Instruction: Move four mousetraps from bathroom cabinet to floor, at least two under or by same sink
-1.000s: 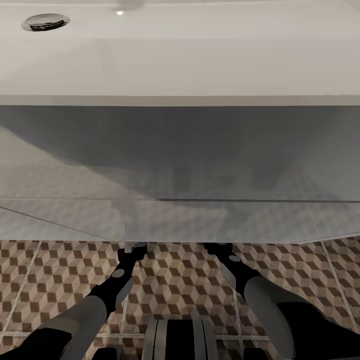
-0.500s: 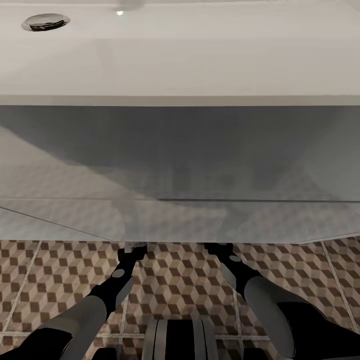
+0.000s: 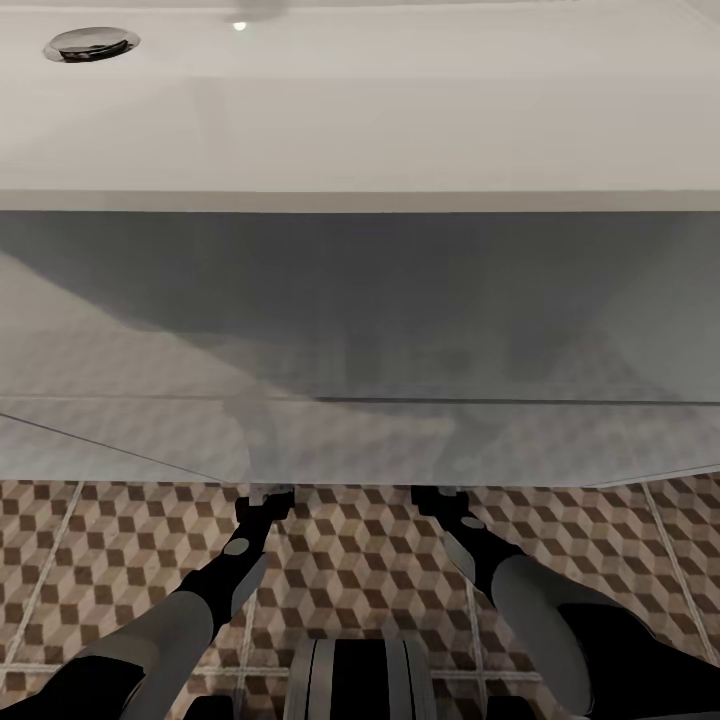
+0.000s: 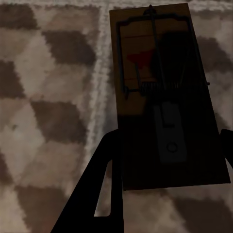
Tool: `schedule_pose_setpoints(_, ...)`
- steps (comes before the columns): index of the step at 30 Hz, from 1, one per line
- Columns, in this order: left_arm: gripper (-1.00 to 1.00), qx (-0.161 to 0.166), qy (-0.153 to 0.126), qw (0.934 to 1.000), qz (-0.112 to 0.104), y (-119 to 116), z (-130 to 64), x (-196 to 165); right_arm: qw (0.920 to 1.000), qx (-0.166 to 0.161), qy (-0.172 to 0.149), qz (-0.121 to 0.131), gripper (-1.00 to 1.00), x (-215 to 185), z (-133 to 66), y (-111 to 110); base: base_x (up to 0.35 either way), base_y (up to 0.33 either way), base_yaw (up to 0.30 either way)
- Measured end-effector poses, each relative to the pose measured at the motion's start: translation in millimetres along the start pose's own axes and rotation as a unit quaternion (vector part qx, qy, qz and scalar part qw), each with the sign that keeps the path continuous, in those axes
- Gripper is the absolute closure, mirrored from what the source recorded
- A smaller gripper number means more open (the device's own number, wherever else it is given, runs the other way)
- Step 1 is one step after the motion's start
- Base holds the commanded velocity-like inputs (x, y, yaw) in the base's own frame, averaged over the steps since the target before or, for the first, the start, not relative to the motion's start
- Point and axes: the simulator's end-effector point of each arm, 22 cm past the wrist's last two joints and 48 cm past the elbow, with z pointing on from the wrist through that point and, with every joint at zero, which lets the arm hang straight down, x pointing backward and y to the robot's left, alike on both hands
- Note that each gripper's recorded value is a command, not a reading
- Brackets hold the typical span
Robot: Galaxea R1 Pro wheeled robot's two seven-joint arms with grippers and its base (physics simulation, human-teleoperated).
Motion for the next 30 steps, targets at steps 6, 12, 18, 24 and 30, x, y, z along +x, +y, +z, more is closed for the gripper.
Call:
schedule_pose_setpoints(6, 1.00, 0.000, 0.000, 1.0000, 0.000, 0.1, 0.0, 0.0, 1.0000, 0.000, 0.000, 0.000, 1.00, 0.2, 0.0, -0.2, 0.000, 0.000, 0.000)
schedule_pose_setpoints(12, 1.00, 0.000, 0.000, 1.0000, 0.000, 0.1, 0.0, 0.0, 1.0000, 0.000, 0.000, 0.000, 1.00, 0.2, -0.1, -0.2, 0.000, 0.000, 0.000)
schedule_pose_setpoints(18, 1.00, 0.000, 0.000, 1.0000, 0.000, 0.0, 0.0, 0.0, 1.0000, 0.000, 0.000, 0.000, 1.00, 0.4, -0.1, -0.2, 0.000, 0.000, 0.000)
schedule_pose_setpoints(24, 1.00, 0.000, 0.000, 1.0000, 0.000, 0.0, 0.0, 0.0, 1.0000, 0.001, 0.001, 0.000, 1.00, 1.3, -0.1, -1.4, 0.000, 0.000, 0.000)
schedule_pose_setpoints(30, 1.00, 0.000, 0.000, 1.0000, 0.000, 0.0, 0.0, 0.0, 1.0000, 0.002, 0.001, -0.001, 1.00, 1.3, -0.1, -4.2, 0.000, 0.000, 0.000)
